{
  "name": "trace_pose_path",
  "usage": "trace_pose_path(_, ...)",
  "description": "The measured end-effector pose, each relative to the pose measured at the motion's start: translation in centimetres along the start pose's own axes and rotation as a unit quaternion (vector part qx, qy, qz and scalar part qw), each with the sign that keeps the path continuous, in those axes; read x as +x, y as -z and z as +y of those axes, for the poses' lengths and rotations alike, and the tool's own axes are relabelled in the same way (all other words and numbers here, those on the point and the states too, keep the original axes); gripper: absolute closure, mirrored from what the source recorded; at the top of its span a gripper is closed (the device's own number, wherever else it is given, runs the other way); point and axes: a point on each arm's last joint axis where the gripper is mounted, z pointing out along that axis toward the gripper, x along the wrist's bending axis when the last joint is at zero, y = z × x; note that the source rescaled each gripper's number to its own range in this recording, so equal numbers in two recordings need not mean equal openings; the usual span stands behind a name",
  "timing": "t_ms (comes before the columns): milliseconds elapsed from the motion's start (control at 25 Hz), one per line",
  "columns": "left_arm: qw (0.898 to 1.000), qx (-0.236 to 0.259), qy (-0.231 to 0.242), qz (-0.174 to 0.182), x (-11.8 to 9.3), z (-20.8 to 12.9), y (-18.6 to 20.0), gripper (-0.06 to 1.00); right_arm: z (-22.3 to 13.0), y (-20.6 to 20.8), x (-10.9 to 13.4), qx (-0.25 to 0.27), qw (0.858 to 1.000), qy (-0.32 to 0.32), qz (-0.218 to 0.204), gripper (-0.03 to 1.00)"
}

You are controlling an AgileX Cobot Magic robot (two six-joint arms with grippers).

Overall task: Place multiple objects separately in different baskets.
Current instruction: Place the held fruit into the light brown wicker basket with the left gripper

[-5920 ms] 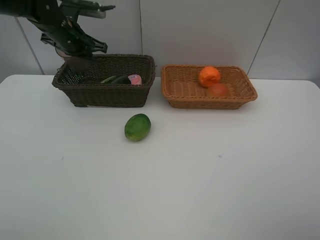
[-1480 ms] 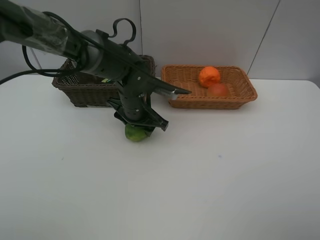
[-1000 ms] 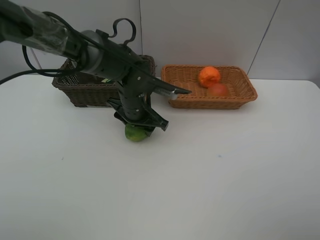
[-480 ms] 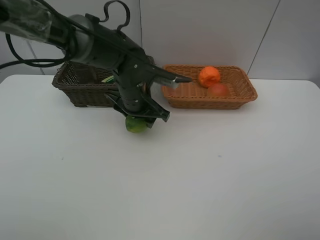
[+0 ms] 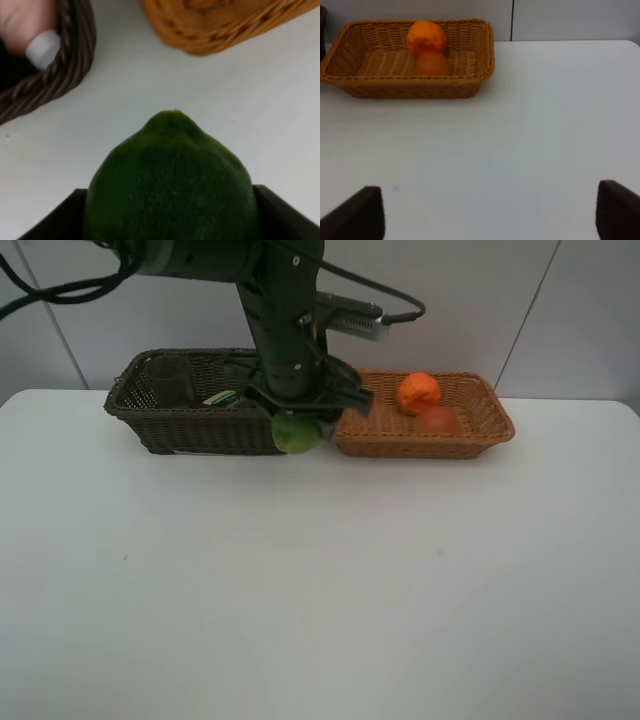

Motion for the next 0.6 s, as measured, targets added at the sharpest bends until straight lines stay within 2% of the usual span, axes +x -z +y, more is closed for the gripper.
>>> trace_pose_path(160, 0.999, -0.044, -0.001, -0.019, -1.3, 2.0, 1.6, 0.19, 0.0, 0.0, 0.0, 0.000, 1.000, 0.000, 0.000, 0.09)
trace_pose_path(280, 0.995, -0.088, -0.003, -0.041, -2.3, 3.3, 1.3, 0.19, 0.0, 0.0, 0.0, 0.000, 1.000, 0.000, 0.000, 0.09)
trace_pose_path(440, 0.984, -0.157, -0.010, -0.079, -3.6, 4.5, 0.1, 0.19, 0.0, 0.0, 0.0, 0.000, 1.000, 0.000, 0.000, 0.09)
trace_pose_path(600, 0.972, -0.211, -0.033, -0.095, -4.3, 5.1, -2.1, 0.19, 0.0, 0.0, 0.0, 0.000, 1.000, 0.000, 0.000, 0.09)
